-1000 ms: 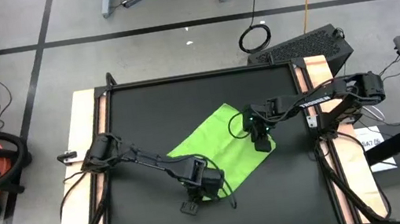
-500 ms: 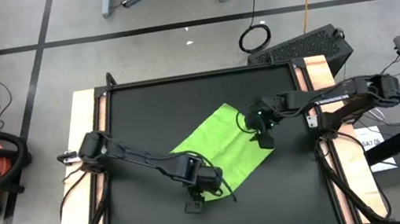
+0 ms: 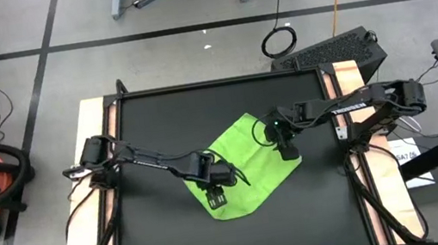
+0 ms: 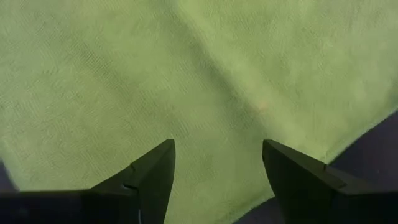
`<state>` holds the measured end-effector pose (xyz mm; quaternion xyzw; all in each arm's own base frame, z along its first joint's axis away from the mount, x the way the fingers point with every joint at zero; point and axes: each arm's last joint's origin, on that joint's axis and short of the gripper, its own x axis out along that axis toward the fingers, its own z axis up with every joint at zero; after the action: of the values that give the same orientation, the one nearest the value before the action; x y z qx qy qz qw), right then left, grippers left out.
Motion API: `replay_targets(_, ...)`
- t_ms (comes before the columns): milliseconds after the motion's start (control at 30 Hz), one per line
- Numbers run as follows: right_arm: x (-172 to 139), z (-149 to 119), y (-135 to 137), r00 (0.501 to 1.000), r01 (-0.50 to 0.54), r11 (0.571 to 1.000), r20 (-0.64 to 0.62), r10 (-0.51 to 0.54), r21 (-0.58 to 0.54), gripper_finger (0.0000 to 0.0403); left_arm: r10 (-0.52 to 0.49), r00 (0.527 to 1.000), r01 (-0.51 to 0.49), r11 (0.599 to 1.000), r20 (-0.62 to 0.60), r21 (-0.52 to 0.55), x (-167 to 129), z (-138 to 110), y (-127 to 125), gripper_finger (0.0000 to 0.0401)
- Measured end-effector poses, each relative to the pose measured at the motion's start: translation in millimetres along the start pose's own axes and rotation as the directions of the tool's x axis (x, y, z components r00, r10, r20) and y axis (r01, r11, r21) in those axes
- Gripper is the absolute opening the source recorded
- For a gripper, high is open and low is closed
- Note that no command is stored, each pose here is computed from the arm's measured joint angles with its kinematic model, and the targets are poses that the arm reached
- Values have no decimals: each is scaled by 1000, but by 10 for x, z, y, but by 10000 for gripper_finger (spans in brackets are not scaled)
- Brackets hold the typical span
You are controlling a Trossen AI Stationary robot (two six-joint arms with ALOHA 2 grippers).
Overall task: Roll towel
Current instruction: Roll the green towel
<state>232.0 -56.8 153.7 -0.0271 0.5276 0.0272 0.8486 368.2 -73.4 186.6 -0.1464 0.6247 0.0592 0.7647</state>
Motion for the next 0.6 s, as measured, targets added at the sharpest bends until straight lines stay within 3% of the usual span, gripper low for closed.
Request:
replay_targets(300,-56,197,-213,999,18,998,40,-16,-55,235,-31,999,29,995,-16,-95,114,-93,-35,233)
replay_targets(600,102,370,-374,996,-67,986,-74,57,-155,213,-49,998,43,987,-32,-155,184,-158,-47,259)
